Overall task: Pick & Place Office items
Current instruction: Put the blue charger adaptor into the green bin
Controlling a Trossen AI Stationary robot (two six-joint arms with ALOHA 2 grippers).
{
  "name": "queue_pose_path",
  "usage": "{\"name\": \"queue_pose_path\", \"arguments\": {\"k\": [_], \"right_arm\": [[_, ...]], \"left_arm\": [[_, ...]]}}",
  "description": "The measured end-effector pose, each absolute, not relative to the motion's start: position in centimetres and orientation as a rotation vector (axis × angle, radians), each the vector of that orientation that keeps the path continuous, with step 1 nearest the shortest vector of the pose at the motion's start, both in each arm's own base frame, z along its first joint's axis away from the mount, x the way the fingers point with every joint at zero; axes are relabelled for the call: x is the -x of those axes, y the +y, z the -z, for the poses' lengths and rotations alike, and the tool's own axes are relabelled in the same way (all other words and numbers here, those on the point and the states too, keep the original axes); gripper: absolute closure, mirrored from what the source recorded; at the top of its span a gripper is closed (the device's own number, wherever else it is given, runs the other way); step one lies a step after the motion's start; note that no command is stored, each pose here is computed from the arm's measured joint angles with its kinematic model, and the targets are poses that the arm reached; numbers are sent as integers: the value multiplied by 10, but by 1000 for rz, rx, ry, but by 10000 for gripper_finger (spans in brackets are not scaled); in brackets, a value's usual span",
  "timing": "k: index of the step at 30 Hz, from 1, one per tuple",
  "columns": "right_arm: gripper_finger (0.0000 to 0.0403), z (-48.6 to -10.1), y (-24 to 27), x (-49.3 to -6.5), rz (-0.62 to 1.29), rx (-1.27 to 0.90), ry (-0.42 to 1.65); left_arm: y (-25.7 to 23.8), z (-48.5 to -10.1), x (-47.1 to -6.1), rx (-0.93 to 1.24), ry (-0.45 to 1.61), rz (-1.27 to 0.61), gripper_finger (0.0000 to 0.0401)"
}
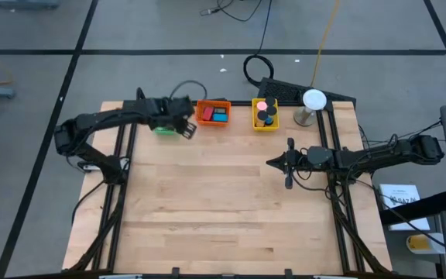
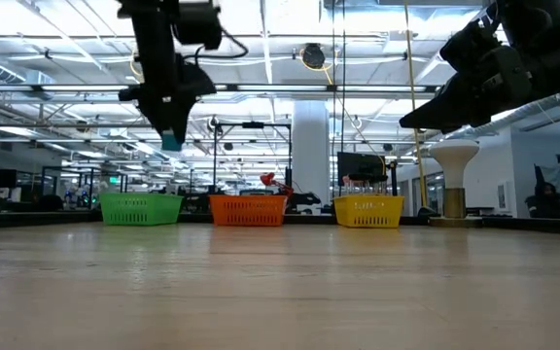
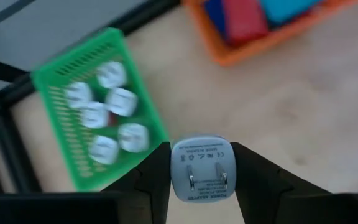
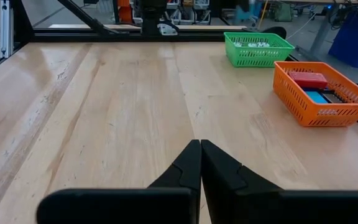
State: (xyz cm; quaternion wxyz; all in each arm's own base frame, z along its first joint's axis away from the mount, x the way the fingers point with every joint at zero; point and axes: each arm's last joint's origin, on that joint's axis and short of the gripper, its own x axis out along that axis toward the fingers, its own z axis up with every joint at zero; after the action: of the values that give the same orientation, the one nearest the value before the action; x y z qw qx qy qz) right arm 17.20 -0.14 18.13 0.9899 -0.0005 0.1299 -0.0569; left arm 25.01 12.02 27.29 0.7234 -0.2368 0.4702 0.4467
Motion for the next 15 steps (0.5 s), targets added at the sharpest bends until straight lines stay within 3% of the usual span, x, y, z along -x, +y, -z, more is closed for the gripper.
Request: {"name": "queue_pose_path", "arguments": {"k": [7,15], "right_arm": [[402,-181,-1,-172,115,-7,261],[402,-181,-1,-172,115,-5,260]], "left_arm": [[170,-241,-213,583,1082,-1111,259],[201,-197,-182,677,985,-1078,259]]}}
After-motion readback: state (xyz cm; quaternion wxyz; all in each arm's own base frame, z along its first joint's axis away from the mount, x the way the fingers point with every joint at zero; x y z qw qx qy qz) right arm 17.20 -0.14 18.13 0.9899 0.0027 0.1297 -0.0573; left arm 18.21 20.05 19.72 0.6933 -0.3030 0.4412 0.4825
